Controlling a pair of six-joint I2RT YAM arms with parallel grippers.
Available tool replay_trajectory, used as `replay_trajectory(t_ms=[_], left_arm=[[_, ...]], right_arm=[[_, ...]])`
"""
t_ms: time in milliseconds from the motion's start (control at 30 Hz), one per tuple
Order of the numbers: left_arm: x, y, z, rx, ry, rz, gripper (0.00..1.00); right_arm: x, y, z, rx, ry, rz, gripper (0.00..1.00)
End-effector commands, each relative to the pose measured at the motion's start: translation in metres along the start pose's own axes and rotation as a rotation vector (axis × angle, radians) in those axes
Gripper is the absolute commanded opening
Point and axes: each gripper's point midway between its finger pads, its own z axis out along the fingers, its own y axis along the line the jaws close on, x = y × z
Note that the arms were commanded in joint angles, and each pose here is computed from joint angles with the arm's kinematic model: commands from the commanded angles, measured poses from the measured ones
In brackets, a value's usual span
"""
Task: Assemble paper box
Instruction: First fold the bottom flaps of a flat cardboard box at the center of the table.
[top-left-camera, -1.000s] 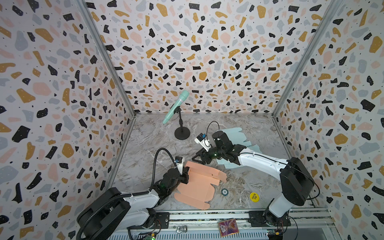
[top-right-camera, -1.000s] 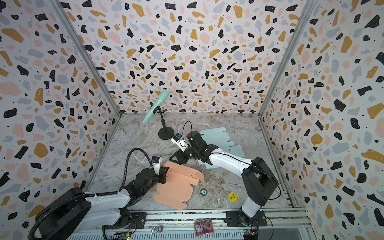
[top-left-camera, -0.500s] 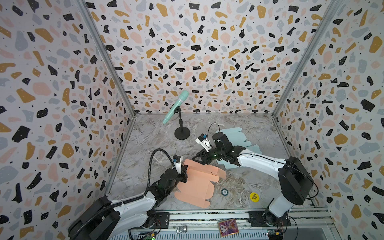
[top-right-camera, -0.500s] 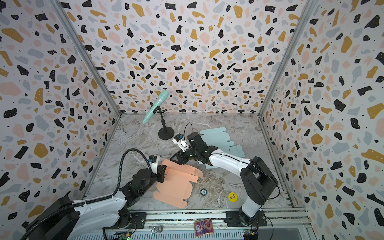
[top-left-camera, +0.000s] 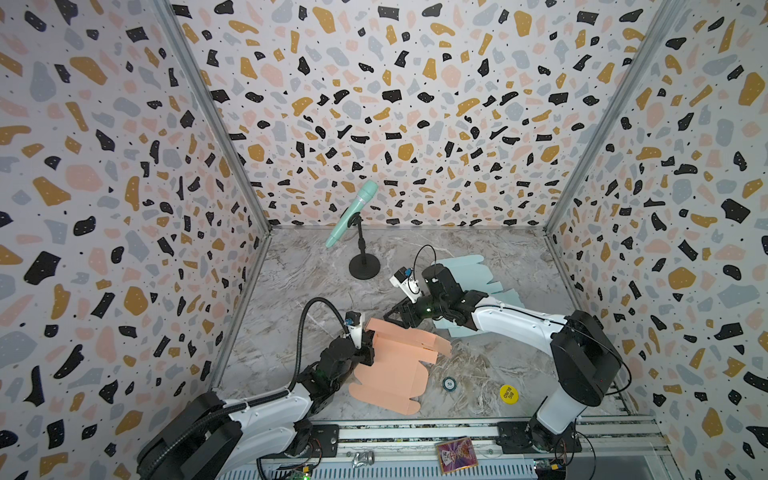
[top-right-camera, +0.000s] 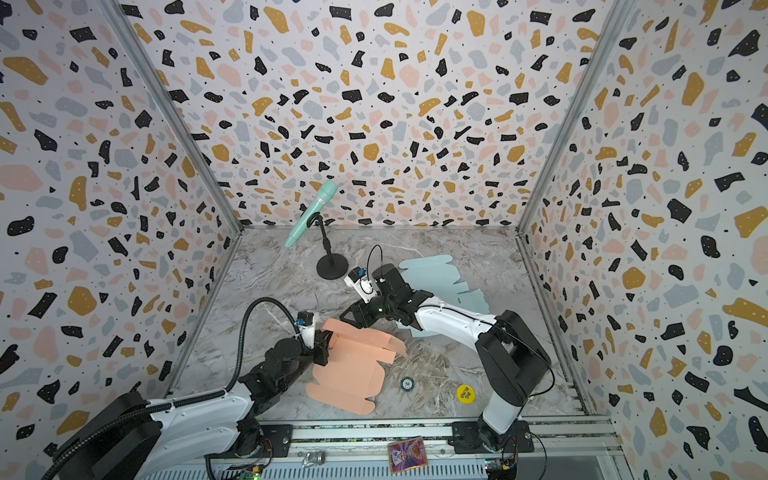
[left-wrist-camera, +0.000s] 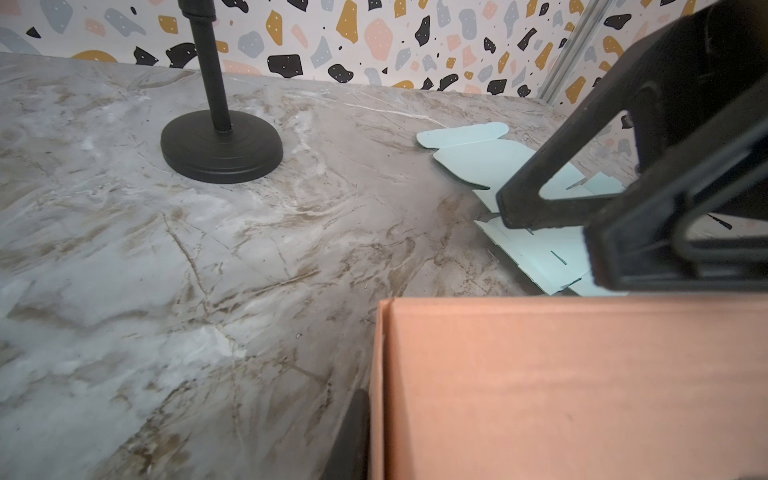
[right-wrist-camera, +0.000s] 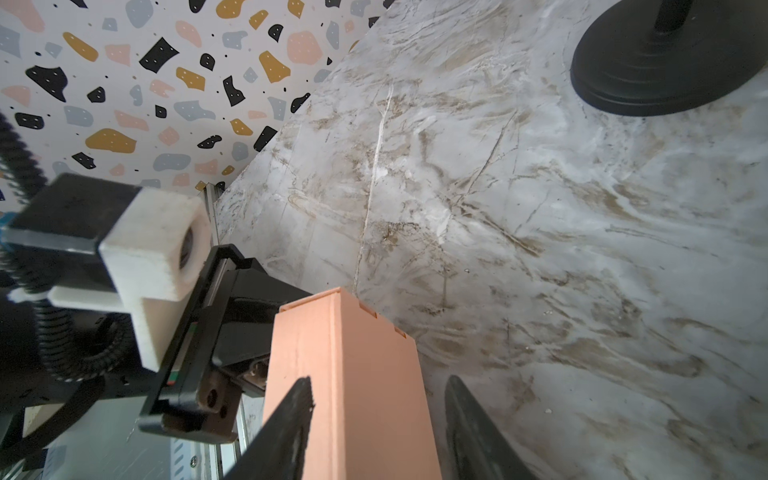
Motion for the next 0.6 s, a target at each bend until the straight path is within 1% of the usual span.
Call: replay_trajectory(t_ms=[0,267,433,567], left_arm=[[-0.013,-0.006,0.001,0.019,-0.057,0.006,0.14],[-0.007,-0.004,0.003,0.019,-0.052,0.000,0.14],[-0.001,0.000,0.005,-0.004,-0.042,0.004,0.16],[0.002,0.004,0.003,-0.015,-0.043,-0.005,0.18]], right_arm=[[-0.006,0.005,0.002,-0.017,-0.008,0.001,0.53],[0.015,0.014,0.028,-0.070,0.045,0.007,0.51],[0.031,0.009,0.037,-0.063,0.073,0.020,0.37],[0.038,0.007,0.034,-0.049,0.078,0.017,0.34]])
